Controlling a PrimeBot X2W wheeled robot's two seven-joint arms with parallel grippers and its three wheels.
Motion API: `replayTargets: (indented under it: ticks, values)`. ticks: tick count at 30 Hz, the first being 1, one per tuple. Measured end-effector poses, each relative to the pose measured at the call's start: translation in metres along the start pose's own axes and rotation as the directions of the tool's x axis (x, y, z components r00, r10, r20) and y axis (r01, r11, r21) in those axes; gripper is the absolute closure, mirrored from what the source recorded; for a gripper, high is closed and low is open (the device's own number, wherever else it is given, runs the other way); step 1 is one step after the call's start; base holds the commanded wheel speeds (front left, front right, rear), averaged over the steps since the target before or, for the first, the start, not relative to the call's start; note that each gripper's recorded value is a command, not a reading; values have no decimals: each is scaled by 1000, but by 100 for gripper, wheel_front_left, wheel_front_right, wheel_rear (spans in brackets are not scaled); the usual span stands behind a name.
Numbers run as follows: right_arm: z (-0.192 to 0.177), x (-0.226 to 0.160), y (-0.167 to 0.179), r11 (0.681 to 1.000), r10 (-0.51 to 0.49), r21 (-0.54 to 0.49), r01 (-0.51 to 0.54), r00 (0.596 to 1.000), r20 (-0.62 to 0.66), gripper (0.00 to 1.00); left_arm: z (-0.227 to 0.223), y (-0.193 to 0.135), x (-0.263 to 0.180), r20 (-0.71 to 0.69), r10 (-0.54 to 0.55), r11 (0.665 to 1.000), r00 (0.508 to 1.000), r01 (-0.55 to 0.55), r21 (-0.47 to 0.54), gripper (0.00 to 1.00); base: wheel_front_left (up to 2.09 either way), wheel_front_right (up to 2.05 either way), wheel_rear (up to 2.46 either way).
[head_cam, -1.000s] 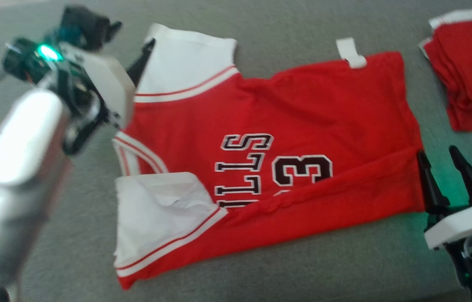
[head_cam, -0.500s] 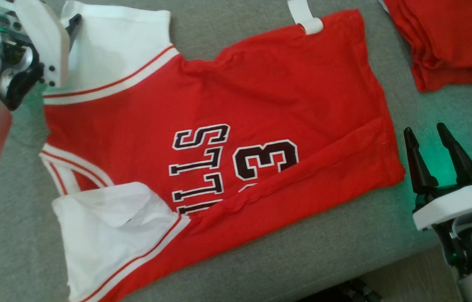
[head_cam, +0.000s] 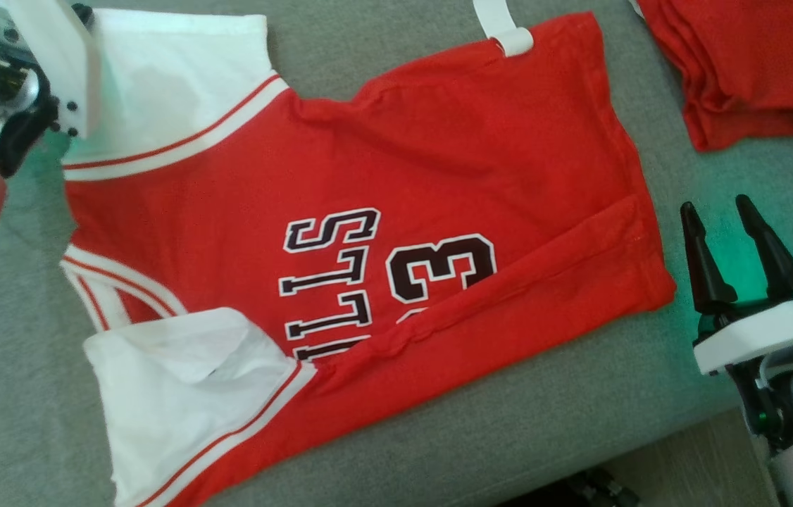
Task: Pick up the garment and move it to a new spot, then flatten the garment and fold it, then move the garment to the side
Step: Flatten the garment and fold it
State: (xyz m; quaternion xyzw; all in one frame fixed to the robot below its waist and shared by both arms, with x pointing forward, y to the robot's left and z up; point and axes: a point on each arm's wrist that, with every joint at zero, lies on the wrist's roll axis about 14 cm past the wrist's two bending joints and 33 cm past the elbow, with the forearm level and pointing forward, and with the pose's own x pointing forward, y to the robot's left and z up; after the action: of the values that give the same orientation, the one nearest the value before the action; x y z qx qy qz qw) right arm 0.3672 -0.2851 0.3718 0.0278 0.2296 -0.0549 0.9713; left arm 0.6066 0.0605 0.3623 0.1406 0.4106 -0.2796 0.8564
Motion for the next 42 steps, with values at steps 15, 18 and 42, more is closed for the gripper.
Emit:
replayTargets:
  ticks: [15, 18, 42]
  values:
    - [72, 59, 55, 974, 221, -35, -223, 974, -36, 0, 35, -4, -73, 252, 21, 994, 968, -47, 94, 100, 0, 0, 0]
    - [78, 78, 68, 967, 249, -39, -253, 964, -91, 0, 36, 0, -86, 277, 29, 993, 961, -60, 105, 100, 0, 0, 0]
    - [89, 133, 78, 965, 241, -70, -251, 962, -124, 100, 48, 25, -108, 395, 75, 987, 916, -124, 101, 100, 0, 0, 0]
